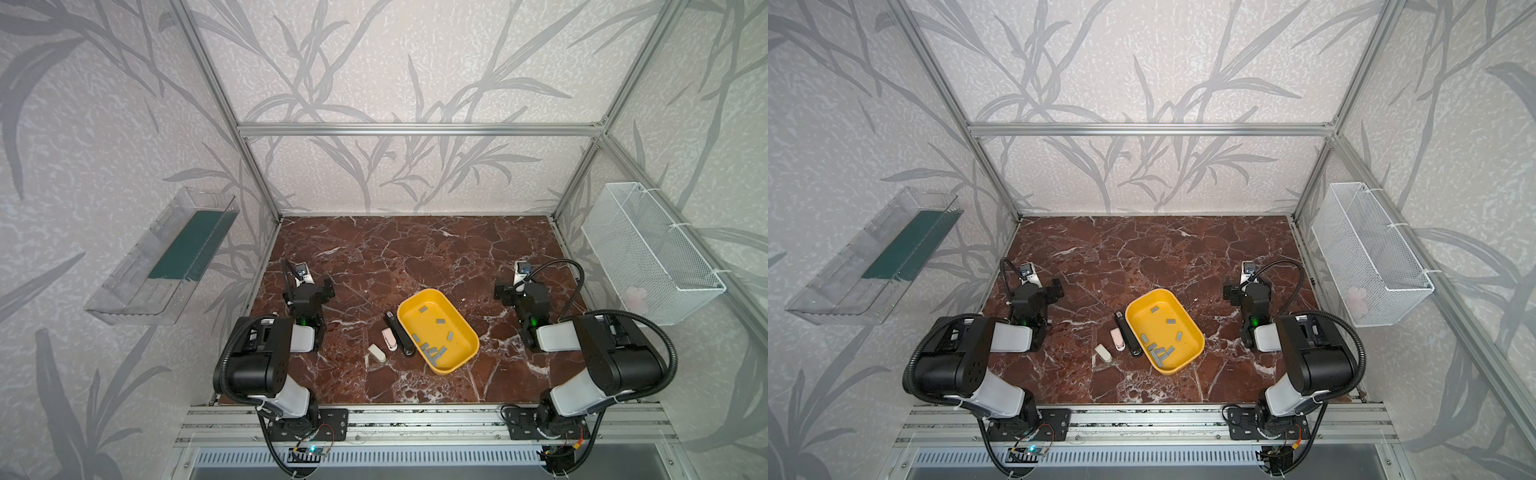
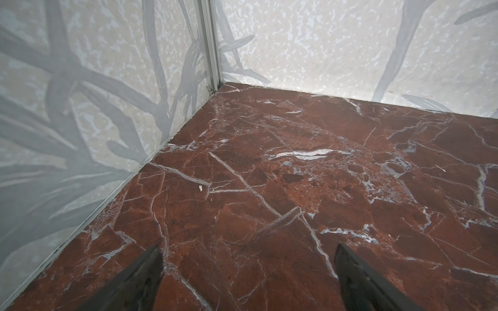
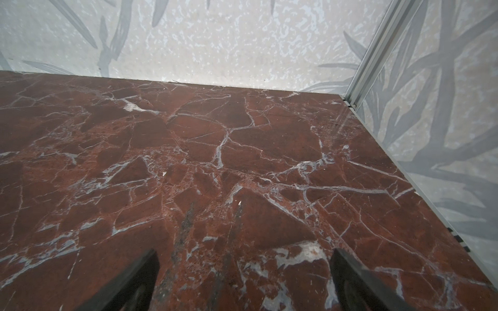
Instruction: Load the staples into the stapler
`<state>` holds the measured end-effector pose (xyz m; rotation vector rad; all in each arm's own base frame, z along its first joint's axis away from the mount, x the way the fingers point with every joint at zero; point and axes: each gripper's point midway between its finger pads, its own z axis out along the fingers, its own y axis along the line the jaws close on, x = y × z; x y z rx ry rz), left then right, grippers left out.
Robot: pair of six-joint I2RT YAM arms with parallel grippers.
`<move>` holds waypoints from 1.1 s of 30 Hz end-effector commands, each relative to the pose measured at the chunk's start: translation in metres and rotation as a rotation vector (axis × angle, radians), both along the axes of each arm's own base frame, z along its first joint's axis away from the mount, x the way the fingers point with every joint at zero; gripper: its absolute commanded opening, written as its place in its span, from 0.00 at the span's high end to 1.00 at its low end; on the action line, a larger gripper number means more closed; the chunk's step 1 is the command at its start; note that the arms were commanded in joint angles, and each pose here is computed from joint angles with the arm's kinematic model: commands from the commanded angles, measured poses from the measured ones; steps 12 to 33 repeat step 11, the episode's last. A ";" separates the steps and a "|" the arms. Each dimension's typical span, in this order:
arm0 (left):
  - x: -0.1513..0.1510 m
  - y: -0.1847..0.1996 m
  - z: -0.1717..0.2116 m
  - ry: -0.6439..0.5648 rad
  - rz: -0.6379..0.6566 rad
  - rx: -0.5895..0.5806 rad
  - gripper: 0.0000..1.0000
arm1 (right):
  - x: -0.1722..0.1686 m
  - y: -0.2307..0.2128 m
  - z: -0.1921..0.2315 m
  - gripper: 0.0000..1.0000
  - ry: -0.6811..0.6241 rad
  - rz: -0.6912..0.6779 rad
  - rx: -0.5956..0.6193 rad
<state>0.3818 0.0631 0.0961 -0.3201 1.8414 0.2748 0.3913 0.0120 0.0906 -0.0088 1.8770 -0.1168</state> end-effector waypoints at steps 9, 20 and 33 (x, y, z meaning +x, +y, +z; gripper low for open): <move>0.005 -0.002 0.002 0.004 -0.008 0.018 0.01 | 0.005 0.008 0.003 0.01 -0.004 0.041 -0.010; 0.005 -0.002 0.002 0.003 -0.008 0.018 0.01 | 0.005 0.008 0.003 0.01 -0.005 0.041 -0.010; 0.005 -0.002 0.002 0.003 -0.008 0.018 0.01 | 0.005 0.008 0.003 0.01 -0.005 0.041 -0.010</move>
